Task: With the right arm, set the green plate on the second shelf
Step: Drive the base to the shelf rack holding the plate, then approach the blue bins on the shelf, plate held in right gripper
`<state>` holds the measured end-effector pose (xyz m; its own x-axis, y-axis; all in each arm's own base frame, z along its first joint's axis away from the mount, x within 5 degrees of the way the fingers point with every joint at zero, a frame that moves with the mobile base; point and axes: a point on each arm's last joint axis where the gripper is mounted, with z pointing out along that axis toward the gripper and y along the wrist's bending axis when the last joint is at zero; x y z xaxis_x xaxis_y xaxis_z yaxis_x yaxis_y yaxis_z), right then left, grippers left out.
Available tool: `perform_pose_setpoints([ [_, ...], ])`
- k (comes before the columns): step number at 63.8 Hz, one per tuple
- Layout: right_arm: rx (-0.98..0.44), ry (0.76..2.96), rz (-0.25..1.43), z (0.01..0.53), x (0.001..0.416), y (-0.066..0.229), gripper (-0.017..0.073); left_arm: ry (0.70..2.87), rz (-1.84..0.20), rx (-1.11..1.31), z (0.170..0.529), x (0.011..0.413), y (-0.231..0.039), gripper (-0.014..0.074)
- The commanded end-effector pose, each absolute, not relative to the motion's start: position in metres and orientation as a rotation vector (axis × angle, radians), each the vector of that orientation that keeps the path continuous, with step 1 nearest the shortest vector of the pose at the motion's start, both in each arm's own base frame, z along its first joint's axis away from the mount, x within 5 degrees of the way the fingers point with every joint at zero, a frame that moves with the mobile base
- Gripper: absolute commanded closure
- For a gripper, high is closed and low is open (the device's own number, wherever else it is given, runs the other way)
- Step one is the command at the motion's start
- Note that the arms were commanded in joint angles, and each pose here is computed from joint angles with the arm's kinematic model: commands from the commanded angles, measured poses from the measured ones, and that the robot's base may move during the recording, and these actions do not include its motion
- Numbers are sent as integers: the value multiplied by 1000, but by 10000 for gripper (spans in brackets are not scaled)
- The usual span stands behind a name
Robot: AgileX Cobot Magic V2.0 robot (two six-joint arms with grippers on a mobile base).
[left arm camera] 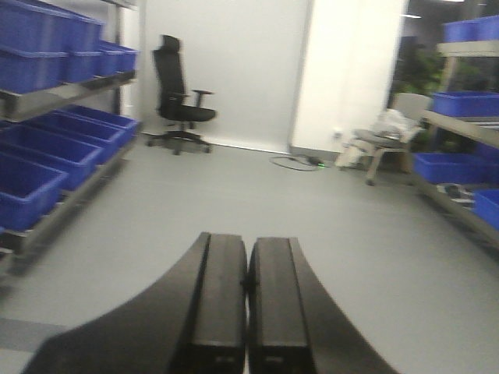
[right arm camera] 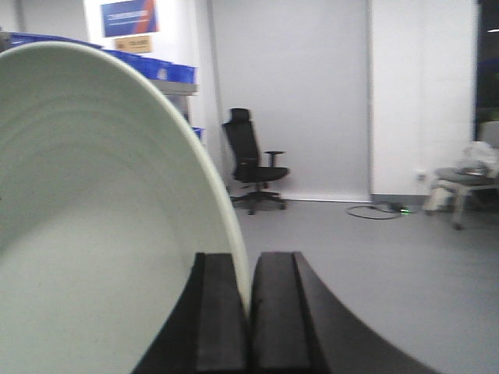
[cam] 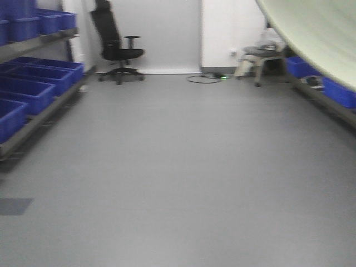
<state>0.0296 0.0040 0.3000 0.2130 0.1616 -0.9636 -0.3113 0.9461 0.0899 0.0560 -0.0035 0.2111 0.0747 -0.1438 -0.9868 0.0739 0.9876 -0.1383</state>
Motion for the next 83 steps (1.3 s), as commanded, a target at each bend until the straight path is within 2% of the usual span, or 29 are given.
perform_pose_setpoints([
  [1, -162, 1215, 362, 316, 25, 7, 503, 1428, -167, -61, 206, 56, -3, 463],
  [83, -162, 1215, 362, 316, 25, 7, 503, 1428, -167, -61, 206, 56, -3, 463],
])
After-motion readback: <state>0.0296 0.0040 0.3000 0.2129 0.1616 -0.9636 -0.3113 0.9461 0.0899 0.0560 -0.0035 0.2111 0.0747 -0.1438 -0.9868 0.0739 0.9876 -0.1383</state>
